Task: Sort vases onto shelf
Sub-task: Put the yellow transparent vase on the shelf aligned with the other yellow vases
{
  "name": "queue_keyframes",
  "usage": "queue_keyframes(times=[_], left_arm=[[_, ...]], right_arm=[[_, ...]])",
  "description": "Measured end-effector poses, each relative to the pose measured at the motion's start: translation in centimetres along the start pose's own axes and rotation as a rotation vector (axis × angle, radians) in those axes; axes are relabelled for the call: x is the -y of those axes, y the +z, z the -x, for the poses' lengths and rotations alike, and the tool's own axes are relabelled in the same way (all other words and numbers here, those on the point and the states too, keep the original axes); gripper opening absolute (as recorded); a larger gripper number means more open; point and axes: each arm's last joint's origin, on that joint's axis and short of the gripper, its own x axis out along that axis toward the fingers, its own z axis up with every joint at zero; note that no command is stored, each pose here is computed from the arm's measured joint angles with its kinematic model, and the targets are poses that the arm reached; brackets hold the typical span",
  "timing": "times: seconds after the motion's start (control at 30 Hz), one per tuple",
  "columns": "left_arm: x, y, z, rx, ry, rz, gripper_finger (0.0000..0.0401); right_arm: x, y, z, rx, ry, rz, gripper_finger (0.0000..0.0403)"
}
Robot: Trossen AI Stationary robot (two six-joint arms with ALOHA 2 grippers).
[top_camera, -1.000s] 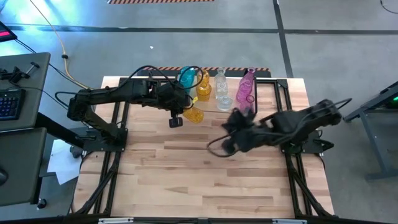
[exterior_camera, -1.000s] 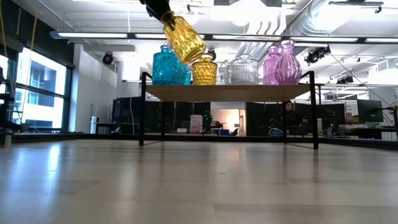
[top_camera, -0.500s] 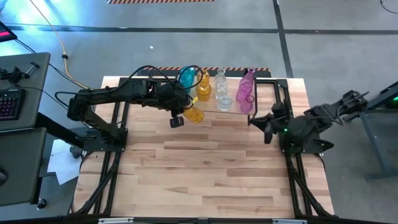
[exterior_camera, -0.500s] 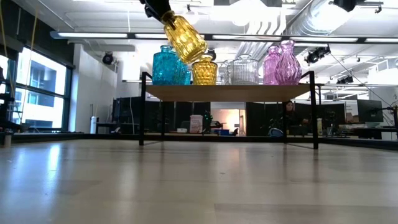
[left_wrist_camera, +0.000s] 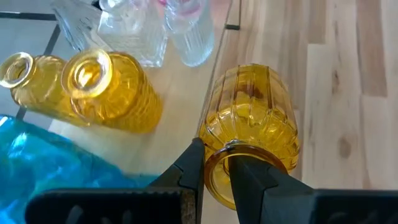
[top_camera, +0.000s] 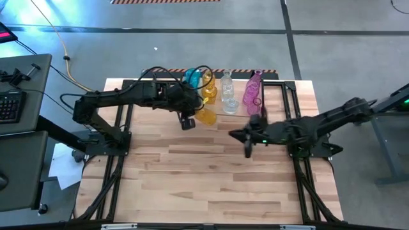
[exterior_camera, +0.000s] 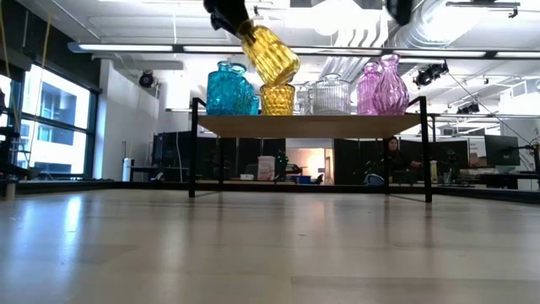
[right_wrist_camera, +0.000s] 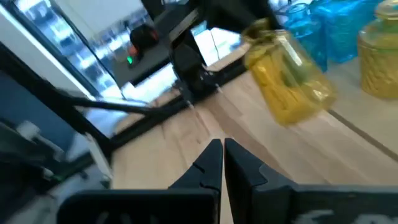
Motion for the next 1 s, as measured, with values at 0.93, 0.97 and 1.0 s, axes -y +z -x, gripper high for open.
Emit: queue_keyframes(times=[0.93, 0.97, 1.0], left_arm=[[-1.4, 0.1, -1.4, -0.018, 0.030, -0.055, 0.0044], [-1.4, 0.1, -1.4, -0.015, 0.026, -0.056, 0.0044], [-1.4, 0.1, -1.4, -0.014, 0.022, -0.059, 0.0044]], right_arm=[[3.4, 1.1, -10.0, -0.059, -0.242, 0.081, 0.0000], [3.6, 1.2, -10.0, -0.054, -0.258, 0.086, 0.0000], [3.8, 1.3, -10.0, -0.044, -0.274, 0.092, 0.0000]])
